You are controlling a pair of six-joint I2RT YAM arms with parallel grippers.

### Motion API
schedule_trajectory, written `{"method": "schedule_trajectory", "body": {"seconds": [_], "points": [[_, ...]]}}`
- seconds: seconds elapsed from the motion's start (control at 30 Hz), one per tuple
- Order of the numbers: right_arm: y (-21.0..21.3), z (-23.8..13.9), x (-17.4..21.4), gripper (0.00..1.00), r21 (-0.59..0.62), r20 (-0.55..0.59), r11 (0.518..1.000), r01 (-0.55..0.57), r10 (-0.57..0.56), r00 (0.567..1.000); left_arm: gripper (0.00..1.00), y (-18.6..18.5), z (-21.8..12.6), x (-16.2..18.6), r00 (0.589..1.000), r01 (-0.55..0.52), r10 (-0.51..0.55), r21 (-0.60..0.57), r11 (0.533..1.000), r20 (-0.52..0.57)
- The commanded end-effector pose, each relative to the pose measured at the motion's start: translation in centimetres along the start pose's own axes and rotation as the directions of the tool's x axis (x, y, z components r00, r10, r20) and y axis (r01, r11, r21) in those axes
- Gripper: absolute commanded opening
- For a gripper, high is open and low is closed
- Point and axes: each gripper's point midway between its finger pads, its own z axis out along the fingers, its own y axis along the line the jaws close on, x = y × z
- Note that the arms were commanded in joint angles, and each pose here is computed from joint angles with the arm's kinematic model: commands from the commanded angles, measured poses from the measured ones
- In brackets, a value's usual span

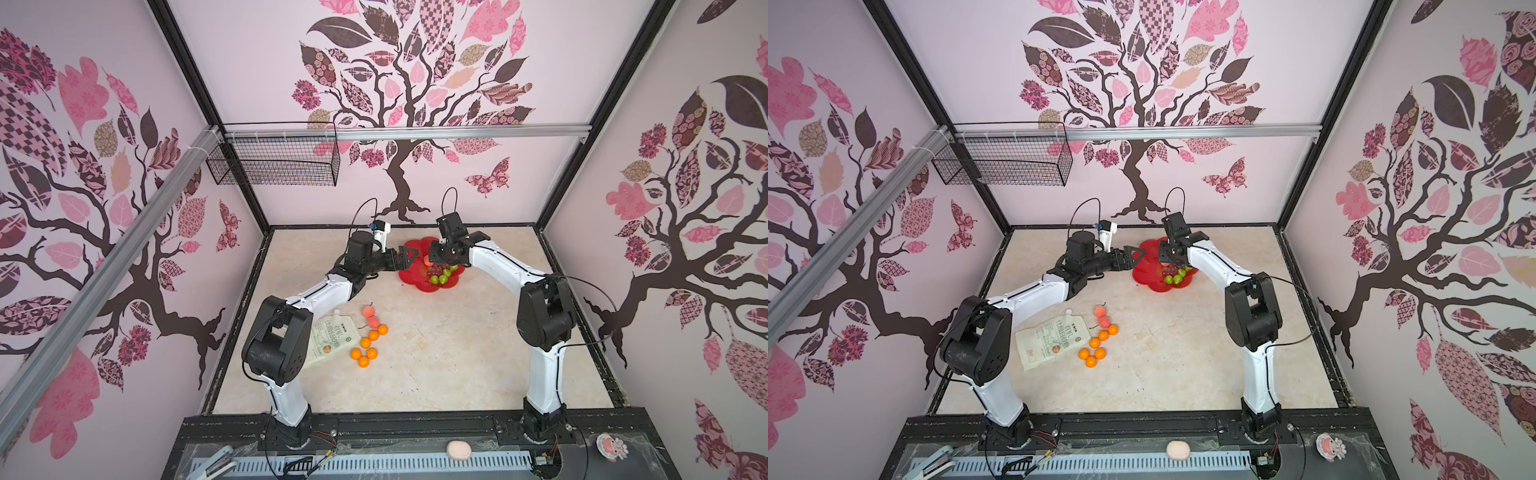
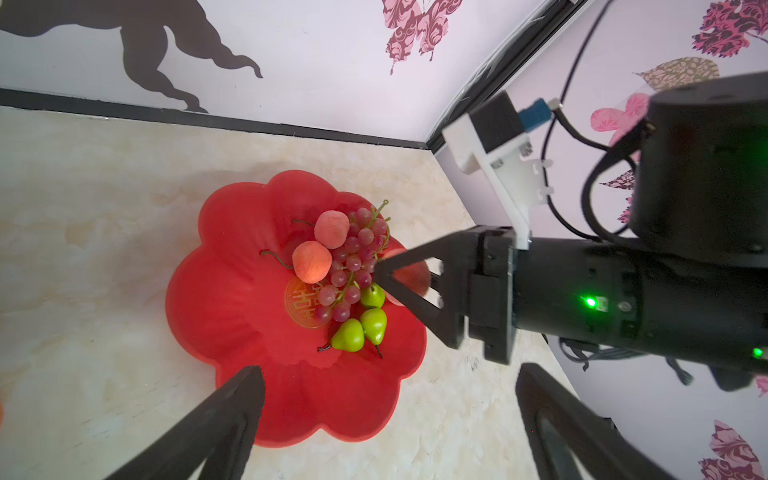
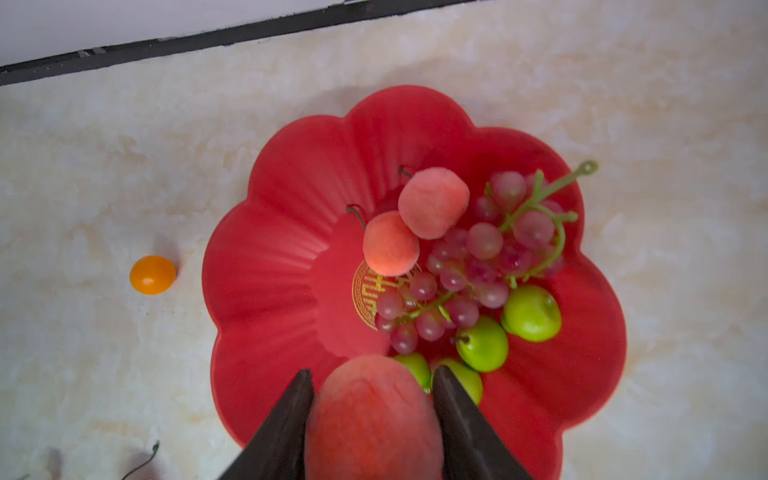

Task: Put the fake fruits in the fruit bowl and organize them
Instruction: 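Lift the peach and carry it over the red bowl with the right gripper, then lower the peach into the bowl beside the other peaches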

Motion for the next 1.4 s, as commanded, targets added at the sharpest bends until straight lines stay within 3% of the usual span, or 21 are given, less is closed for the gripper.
{"method": "schedule_trajectory", "body": {"seconds": [0.0,0.43,0.73,1.37], "points": [[-0.2,2.2,-0.7,0.48,0.034,-0.007,0.998,0.056,-0.056,0.998,0.98,2.0,0.9,1.0,0.997,0.077,-0.076,-0.062,0.995,0.012],[0.4,6.9,-4.6,0.47,0.084,0.041,0.983,0.162,-0.166,0.985,0.98,3.3,0.9,0.8,0.992,0.124,-0.124,-0.107,0.987,0.007],[-0.4,10.8,-3.4,0.47,0.124,0.007,0.973,0.194,-0.197,0.98,0.98,3.4,0.9,0.8,0.992,0.124,-0.124,-0.106,0.987,0.005],[-1.2,11.8,-3.0,0.56,0.157,0.002,0.967,0.2,-0.203,0.979,0.99,3.8,0.9,0.7,0.99,0.14,-0.141,-0.092,0.986,-0.001]]}}
